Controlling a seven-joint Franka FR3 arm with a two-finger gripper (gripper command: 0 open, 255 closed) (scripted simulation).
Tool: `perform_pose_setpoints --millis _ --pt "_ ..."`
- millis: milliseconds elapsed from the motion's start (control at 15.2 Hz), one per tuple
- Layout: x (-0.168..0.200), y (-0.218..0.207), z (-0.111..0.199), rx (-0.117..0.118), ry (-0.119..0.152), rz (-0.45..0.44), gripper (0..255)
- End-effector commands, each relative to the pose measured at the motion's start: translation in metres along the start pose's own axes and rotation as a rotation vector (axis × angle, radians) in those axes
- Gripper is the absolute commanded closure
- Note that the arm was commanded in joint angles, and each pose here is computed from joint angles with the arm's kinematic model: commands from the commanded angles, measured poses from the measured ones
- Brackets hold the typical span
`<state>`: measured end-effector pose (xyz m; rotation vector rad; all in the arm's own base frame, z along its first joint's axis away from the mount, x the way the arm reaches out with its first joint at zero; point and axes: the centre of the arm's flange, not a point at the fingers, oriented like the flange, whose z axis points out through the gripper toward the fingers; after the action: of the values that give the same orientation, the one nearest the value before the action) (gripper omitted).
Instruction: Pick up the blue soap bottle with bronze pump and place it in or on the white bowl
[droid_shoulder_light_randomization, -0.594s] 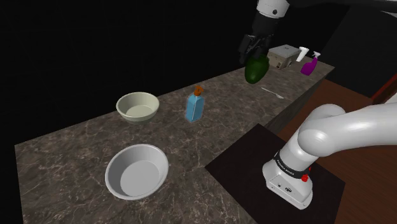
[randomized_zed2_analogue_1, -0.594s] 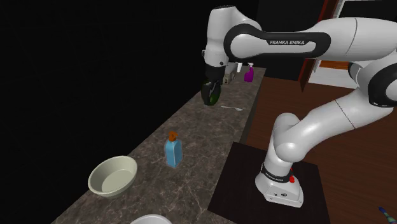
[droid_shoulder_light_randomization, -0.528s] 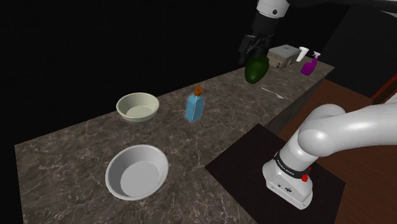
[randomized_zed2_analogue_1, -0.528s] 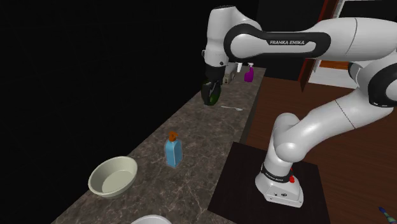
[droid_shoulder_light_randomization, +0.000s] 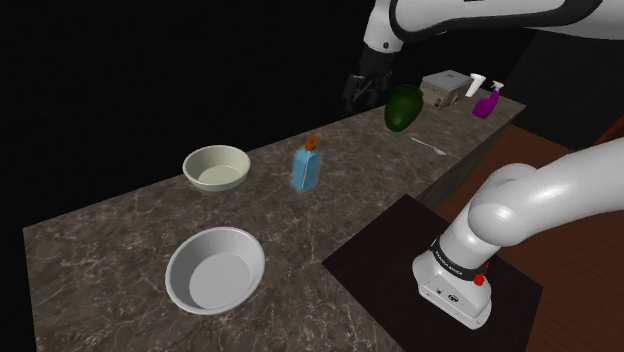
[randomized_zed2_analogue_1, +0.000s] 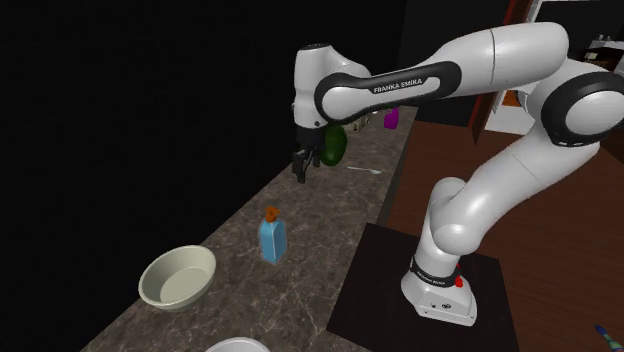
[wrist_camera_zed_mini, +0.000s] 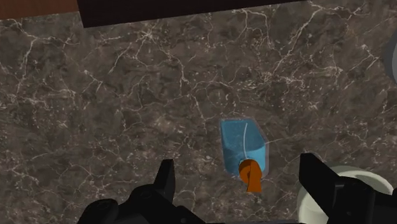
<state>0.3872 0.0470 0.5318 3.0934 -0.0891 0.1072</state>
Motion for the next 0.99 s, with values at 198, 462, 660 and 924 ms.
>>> perform_pose_setpoints --millis 198,462,660,924 --pt "0.043 -0.014 0.048 0.014 -0.020 -0.012 0" --pt "0.077 -0.027 0.088 0.025 -0.036 -0.021 0" --pt "0.103 -0.036 0.118 0.034 -0.049 -0.028 0" --pt "0.124 -0.045 0.150 0.041 -0.059 -0.034 0"
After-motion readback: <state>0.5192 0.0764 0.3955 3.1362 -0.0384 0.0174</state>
